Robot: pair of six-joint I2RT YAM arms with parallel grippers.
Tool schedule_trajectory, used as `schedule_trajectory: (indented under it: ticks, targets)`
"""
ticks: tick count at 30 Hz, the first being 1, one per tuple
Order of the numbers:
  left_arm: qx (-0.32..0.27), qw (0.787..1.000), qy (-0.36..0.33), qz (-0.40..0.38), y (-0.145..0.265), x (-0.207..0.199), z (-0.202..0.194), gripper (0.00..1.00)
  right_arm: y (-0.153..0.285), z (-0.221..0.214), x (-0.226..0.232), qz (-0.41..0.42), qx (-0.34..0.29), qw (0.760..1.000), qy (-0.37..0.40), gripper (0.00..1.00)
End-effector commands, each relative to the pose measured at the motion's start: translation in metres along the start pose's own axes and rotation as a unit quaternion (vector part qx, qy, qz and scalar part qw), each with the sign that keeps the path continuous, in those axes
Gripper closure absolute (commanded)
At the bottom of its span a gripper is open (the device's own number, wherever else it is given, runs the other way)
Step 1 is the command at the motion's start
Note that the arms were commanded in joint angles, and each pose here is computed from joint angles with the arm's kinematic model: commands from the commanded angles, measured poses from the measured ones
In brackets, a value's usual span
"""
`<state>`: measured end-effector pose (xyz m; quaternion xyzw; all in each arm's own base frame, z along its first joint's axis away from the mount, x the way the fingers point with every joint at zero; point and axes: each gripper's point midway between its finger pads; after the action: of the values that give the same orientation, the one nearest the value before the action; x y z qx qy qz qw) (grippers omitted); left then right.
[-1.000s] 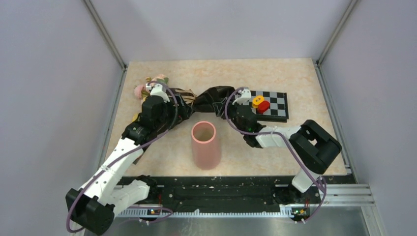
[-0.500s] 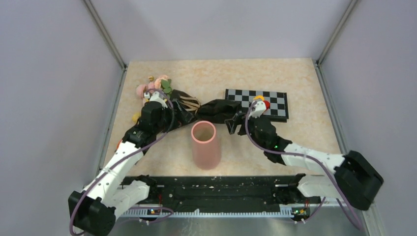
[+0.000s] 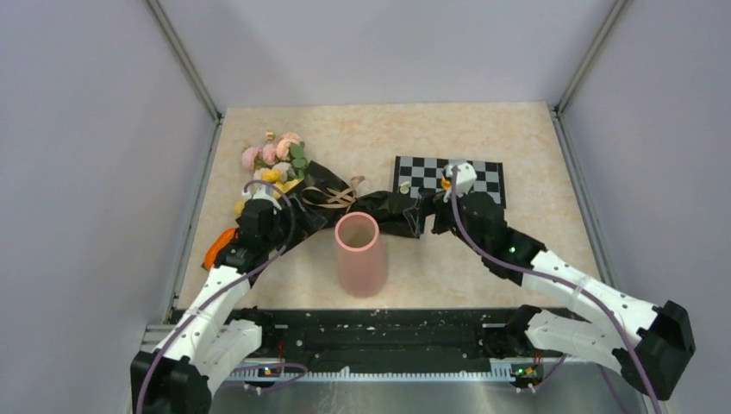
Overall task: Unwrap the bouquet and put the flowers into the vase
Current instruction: Adjust the fake flower at the center of the board.
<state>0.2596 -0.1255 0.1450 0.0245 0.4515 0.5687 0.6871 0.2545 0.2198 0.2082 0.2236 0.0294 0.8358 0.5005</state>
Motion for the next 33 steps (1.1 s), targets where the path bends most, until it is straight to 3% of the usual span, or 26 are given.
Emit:
schedule_trajectory:
  ticks: [1,8,14,18,22,33]
  targets:
    - [-0.021,0.999,0.034,-0.012,-0.009,0.01,0.007,0.01,-0.02,0.014,0.02,0.045,0.062,0.997,0.017,0.1]
    - [-0.065,0.996,0.066,0.0,-0.017,0.029,0.023,0.01,-0.081,-0.006,0.019,0.071,0.159,0.985,-0.003,0.18]
    - [-0.095,0.991,0.089,-0.007,-0.027,0.044,0.042,0.01,-0.115,-0.027,0.003,0.067,0.189,0.98,-0.017,0.18]
    - [-0.11,0.991,0.072,0.016,-0.032,0.055,0.054,0.01,-0.122,-0.045,-0.001,0.069,0.203,0.976,-0.026,0.19]
    - [-0.116,0.99,0.069,0.028,-0.04,0.063,0.056,0.01,-0.124,-0.063,0.003,0.09,0.224,0.969,-0.043,0.27]
    - [-0.109,0.991,0.077,-0.014,-0.086,0.054,0.077,0.01,-0.122,-0.078,0.024,0.114,0.218,0.968,-0.049,0.31]
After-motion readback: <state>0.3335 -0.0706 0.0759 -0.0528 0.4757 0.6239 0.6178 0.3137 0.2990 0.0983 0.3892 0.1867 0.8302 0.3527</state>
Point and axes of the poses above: each gripper's point midway between its finger pads, its own y axis back along the fingers, its own x axis along the line the jaws close on, z = x × y, and after that the axes turned 6 degrees about -y, right-handed
